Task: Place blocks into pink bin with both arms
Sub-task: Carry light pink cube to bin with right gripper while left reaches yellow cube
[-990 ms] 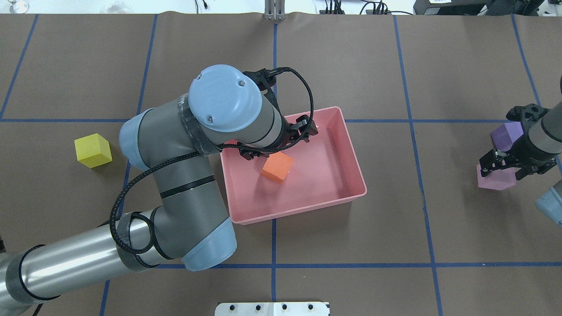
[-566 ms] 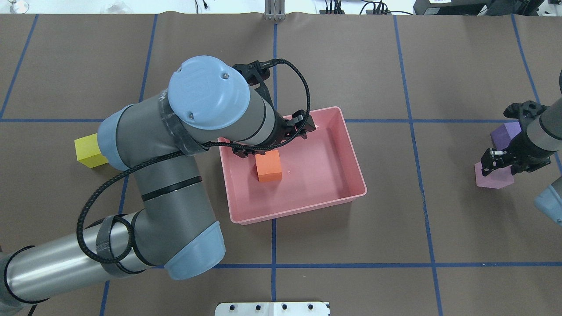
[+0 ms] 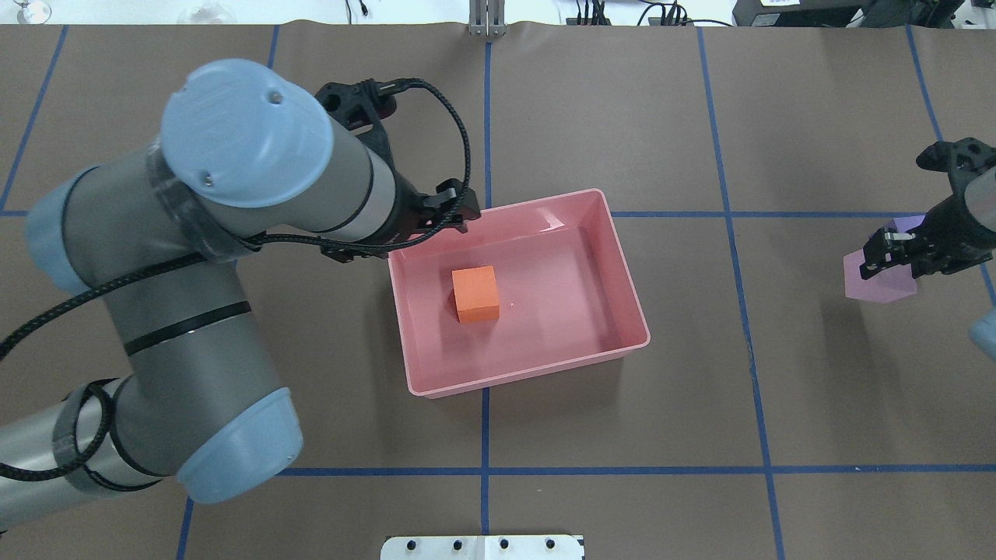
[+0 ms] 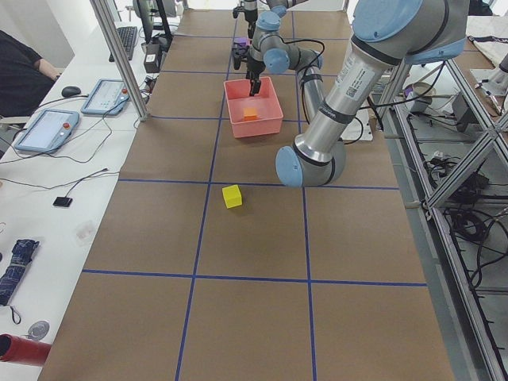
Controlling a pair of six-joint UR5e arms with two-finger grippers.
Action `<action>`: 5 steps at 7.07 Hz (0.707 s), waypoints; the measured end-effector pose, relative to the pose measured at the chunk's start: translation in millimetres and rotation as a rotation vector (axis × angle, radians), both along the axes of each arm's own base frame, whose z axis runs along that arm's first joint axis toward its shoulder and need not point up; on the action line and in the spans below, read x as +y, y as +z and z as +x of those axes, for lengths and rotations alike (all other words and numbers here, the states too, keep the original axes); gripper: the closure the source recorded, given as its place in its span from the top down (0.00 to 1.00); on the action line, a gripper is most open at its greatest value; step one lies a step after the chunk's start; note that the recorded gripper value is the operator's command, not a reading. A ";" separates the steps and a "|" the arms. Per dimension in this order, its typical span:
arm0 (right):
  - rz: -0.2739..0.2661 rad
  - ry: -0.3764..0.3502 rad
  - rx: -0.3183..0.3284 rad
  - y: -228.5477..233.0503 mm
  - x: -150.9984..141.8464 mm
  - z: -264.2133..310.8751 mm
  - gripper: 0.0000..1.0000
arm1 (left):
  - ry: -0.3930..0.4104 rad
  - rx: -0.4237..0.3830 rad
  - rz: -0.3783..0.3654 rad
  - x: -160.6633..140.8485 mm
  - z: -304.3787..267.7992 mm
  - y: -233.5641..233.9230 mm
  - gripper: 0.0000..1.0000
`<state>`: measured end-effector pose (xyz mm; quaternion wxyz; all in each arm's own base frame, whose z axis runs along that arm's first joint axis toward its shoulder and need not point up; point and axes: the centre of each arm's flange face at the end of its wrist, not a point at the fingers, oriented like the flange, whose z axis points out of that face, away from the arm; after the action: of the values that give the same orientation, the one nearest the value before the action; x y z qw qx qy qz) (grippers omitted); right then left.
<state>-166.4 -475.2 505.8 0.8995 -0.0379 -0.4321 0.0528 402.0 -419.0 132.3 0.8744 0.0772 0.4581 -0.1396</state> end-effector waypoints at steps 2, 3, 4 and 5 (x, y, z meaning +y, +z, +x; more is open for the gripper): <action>0.032 0.014 -0.108 -51.6 -23.8 13.6 0.00 | 0.048 -0.160 0.060 -17.8 -51.6 85.0 0.99; 0.059 0.014 -0.129 -82.6 -39.6 9.7 0.00 | 0.078 -0.227 0.066 -25.3 -75.7 125.3 1.00; 0.086 0.014 -0.146 -122.6 -57.3 0.1 0.00 | 0.101 -0.273 0.064 -28.9 -94.8 158.9 1.00; 0.097 0.023 -0.159 -167.2 -70.8 -19.8 0.00 | 0.109 -0.294 0.058 -29.4 -105.6 181.8 1.00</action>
<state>-186.3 -546.0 338.6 0.8623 0.0067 -0.5048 0.0390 296.4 -448.4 314.1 0.9357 0.0971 0.3327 -0.0658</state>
